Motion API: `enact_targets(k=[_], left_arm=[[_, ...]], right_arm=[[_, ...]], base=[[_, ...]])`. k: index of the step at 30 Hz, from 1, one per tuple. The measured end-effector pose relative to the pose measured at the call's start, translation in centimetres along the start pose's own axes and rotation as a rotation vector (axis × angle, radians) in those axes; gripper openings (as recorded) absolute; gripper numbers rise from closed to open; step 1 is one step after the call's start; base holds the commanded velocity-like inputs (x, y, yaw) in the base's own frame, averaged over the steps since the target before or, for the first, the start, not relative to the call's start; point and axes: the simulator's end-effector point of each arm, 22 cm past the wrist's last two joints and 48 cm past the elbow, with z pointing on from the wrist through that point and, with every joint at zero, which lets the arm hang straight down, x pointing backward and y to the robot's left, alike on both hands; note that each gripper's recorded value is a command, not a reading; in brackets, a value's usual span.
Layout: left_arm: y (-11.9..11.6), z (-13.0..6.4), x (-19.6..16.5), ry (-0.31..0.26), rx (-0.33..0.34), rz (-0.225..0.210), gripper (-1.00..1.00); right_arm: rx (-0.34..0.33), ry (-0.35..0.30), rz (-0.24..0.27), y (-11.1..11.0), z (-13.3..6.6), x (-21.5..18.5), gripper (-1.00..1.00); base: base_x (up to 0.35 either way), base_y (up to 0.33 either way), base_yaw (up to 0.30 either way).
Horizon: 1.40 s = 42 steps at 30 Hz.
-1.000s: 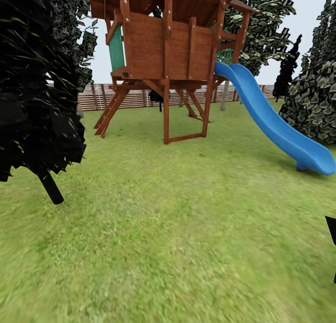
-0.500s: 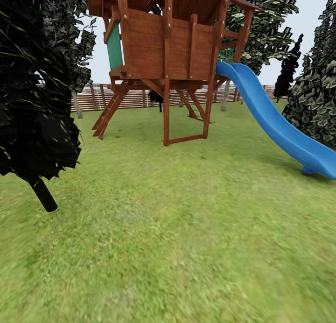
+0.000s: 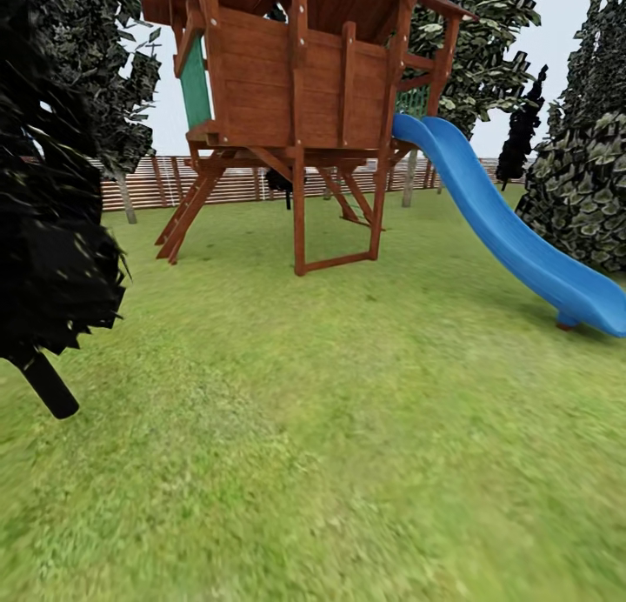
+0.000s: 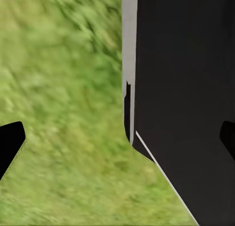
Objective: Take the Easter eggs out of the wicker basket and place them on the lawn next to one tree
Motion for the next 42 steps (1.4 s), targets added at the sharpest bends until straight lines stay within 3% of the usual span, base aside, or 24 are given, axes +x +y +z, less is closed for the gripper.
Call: enact_targets(k=[42], left_arm=[[-0.03, 0.0, 0.0, 0.0, 0.0, 0.0, 1.0]], right_arm=[[0.001, 0.0, 0.0, 0.07, 0.0, 0.0, 1.0]], base=[[0.334, 0.0, 0.0]])
